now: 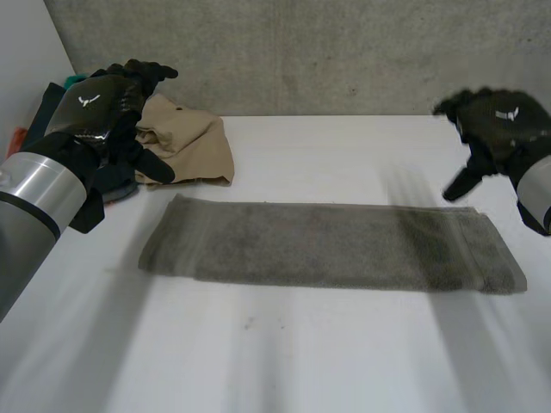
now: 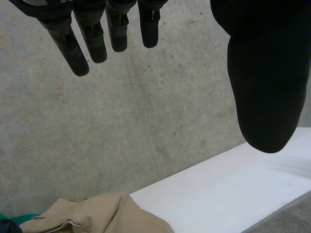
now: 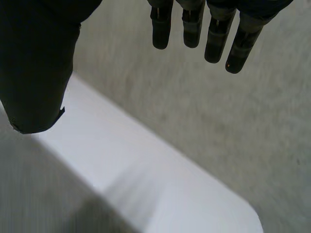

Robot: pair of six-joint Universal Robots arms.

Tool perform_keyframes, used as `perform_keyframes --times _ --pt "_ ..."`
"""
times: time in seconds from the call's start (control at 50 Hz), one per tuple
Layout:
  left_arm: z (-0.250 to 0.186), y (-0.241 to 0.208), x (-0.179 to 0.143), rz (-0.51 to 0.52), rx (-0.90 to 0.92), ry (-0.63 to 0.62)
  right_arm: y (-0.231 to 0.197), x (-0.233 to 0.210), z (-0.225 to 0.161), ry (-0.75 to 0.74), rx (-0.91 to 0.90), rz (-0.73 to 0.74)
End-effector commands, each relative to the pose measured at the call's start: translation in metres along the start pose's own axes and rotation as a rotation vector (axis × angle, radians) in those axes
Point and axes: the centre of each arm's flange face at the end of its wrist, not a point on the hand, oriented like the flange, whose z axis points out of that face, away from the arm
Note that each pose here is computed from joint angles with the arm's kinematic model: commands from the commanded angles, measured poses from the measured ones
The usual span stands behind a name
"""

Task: Fold the laundry.

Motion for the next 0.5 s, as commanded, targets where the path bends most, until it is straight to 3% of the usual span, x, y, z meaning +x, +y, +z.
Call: perform_keyframes --times 0.02,0.1,0.28,0.5 --pt "0.001 0.003 0.002 -0.002 -0.008 0.01 0.059 0.007 -0.002 -0.013 -0.242 -0.222" --pt "0.003 0.009 0.004 -0.001 -0.026 0.018 0.086 0.019 0.001 0.002 -0.265 -0.249" --pt "0.008 0.025 0.026 0.021 -0.034 0.089 0.138 0.057 -0.002 -0.01 -0.288 -0.147" --pt "0.007 0.064 0.07 0.195 -0.097 0.23 0.167 0.057 0.004 -0.035 -0.34 -0.115"
